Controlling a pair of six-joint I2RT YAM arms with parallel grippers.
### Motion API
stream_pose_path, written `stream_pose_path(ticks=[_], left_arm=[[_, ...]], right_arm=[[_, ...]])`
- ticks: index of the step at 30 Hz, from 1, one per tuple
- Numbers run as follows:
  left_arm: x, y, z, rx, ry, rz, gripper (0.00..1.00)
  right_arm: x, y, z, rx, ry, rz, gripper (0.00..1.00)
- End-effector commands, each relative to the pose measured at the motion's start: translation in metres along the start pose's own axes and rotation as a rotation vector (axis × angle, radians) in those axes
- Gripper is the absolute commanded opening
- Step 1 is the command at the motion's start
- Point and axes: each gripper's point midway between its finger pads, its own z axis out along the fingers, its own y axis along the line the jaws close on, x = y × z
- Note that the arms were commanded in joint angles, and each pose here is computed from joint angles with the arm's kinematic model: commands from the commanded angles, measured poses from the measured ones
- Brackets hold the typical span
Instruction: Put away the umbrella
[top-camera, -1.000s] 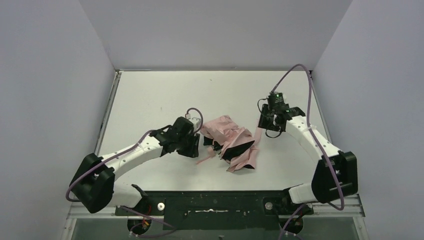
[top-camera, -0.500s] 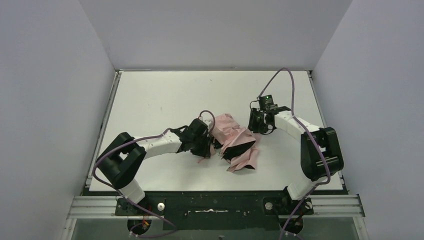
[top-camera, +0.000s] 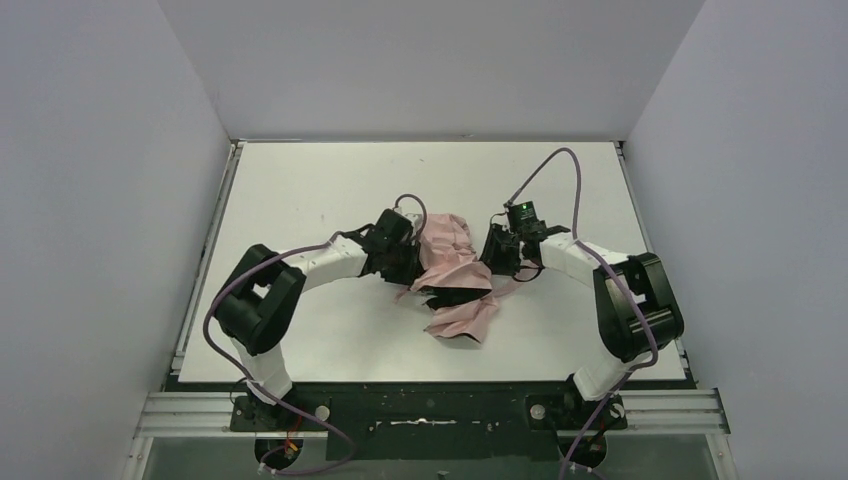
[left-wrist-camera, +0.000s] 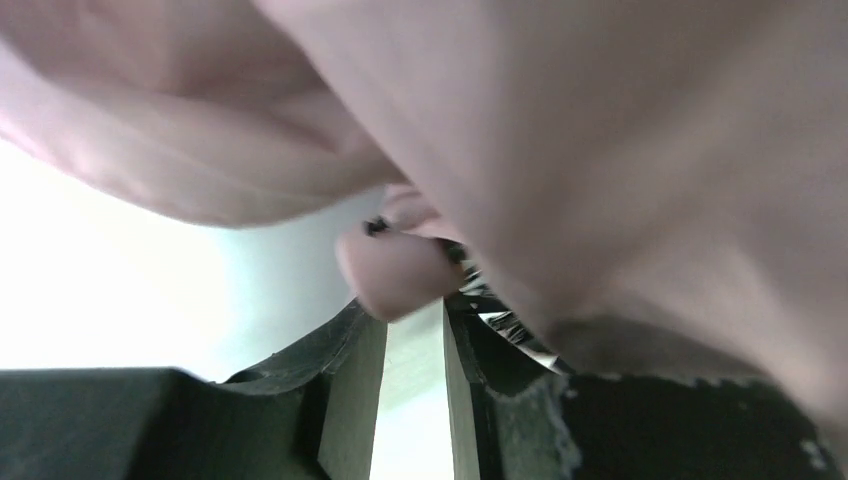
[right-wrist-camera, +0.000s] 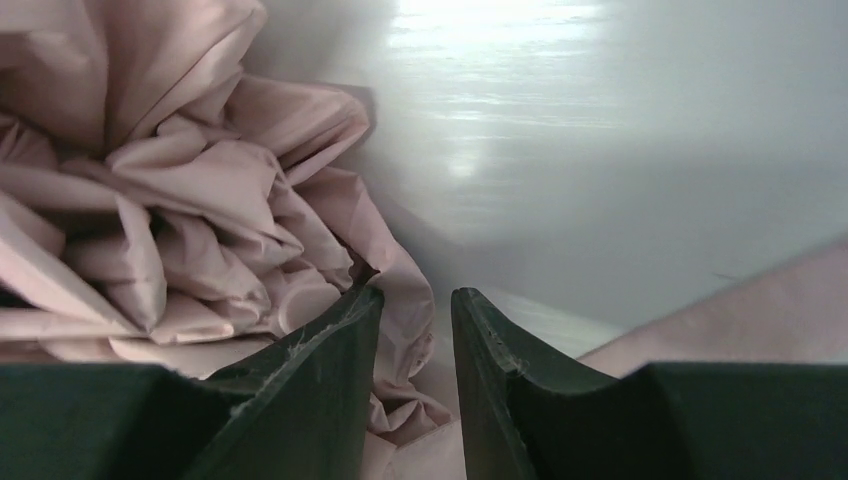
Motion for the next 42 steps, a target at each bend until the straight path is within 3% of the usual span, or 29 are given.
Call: stream_pose_path(ticks=[1,6,11,18,28,35,42], left_arm=[[-0.060,-0.012,-0.007,0.079,-0.119,0.041,0.24],[-0.089,0.003,-0.009,0.046,-0.142,0.066,0.25],[-0.104,0.025,-0.028,0.013,-0.170,0.046,0.32],[-0.073,0.044,-0.075,-0.038,-0.217,-0.006,0.46],[-0.011,0.027,-0.107,0.108,-0.263,-0.093,0.49],[0.008,-0.012,-0.094,0.199,-0.251,-0.069,0.51],[0.016,-0.027,-0.076,0.237,-0.240,-0.112,0.51]], right_arm=[[-0.011,0.043,0.009,-0.162,-0.038,0.051,0.35],[-0.025,0.053,0.020,-0.189,-0.069,0.052,0.35],[-0.031,0.025,0.005,-0.029,-0.131,0.026,0.41],[-0.030,-0.019,-0.056,0.146,-0.266,-0.024,0.51],[0.004,0.026,-0.113,-0.137,-0.328,-0.250,0.74],[0.042,0.052,-0.115,-0.169,-0.297,-0.210,0.73],[0.078,0.074,-0.102,-0.127,-0.294,-0.316,0.73]])
